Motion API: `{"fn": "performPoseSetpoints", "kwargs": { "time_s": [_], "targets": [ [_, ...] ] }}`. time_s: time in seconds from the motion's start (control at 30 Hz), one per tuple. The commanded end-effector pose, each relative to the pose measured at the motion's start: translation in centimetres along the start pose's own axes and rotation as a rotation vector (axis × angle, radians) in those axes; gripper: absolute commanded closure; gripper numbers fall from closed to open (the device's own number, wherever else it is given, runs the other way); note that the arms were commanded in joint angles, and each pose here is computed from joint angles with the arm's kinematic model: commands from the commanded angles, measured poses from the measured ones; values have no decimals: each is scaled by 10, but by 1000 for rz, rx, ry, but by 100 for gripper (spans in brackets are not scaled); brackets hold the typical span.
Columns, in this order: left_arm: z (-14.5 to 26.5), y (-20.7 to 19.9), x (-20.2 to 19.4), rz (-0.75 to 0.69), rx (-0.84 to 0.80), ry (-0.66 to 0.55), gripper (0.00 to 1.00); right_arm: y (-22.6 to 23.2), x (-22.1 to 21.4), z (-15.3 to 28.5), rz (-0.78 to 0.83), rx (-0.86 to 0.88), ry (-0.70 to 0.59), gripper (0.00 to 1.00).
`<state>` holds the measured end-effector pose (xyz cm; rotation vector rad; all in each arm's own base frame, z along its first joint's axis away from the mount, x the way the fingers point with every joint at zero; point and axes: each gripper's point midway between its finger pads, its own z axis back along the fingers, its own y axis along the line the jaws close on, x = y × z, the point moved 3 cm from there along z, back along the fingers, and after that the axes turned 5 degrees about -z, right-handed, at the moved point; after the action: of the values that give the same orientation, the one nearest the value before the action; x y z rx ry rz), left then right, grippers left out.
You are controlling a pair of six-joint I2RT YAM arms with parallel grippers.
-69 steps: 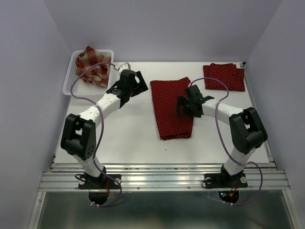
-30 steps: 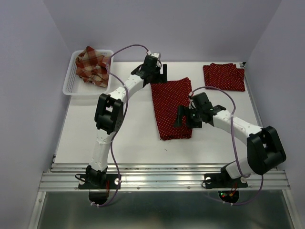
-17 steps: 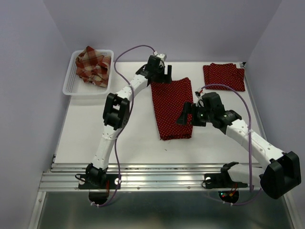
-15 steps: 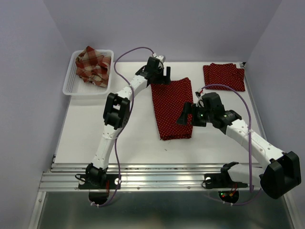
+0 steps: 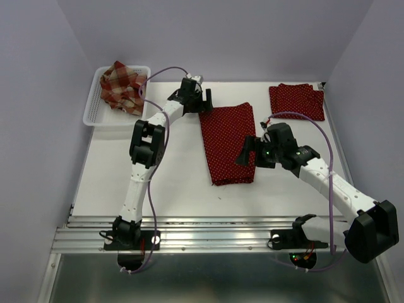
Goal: Fold and stack the skirts
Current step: Fold the skirt
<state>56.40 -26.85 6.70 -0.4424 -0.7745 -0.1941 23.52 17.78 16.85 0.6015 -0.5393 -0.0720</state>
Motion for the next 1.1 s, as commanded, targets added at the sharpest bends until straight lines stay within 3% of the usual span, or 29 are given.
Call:
{"fn": "performPoseSetpoints", "kwargs": {
  "time_s": [0.0, 0.07, 0.1, 0.2, 0.3, 0.37, 0.4, 0.53, 0.63, 0.67, 0.7, 0.8, 0.83, 0.87, 0.93, 1.07],
  "targets": [
    [22, -15, -4, -3, -32, 35, 1, -3, 0, 0, 20, -21, -17, 0],
    [23, -12, -15, -3, -19, 58, 4, -4, -1, 0, 24, -24, -15, 0],
    [23, -9, -19, -5, -4, 70, 21, -5, 0, 0, 26, -28, -20, 0],
    [24, -5, -24, -12, 12, 83, 35, -8, -2, 0, 27, -36, -25, 0],
    [19, -1, -23, -7, 41, 77, 67, -10, -2, 1, 27, -46, -30, 0],
    [19, 2, -13, 13, 80, 60, 83, -9, -3, 3, 26, -40, -32, 0],
    [17, 7, -11, 20, 116, 53, 100, -9, -3, 3, 26, -40, -32, 0],
    [27, 25, -18, 80, 242, 56, 100, -9, -2, 5, 37, -39, -37, 0],
    [55, 38, -9, 139, 383, -14, 100, -8, 1, 4, 44, -44, -40, 0],
    [59, 50, -32, 169, 426, 12, 100, -9, 1, 3, 47, -47, -40, 0],
    [79, 50, -24, 204, 445, -30, 100, -10, 2, 1, 48, -53, -35, 0],
    [116, 67, -53, 364, 563, -65, 100, -10, 5, -4, 45, -65, -34, 0],
    [123, 72, -82, 445, 607, -42, 100, -11, 6, -5, 44, -71, -31, 0],
    [141, 67, -78, 493, 602, -81, 100, -10, 7, -7, 43, -73, -34, 0],
    [153, 69, -118, 618, 629, -62, 100, -11, 8, -11, 43, -76, -35, 0],
    [186, 56, -152, 749, 624, -87, 100, -14, 10, -16, 35, -95, -38, 0]
  ]
}}
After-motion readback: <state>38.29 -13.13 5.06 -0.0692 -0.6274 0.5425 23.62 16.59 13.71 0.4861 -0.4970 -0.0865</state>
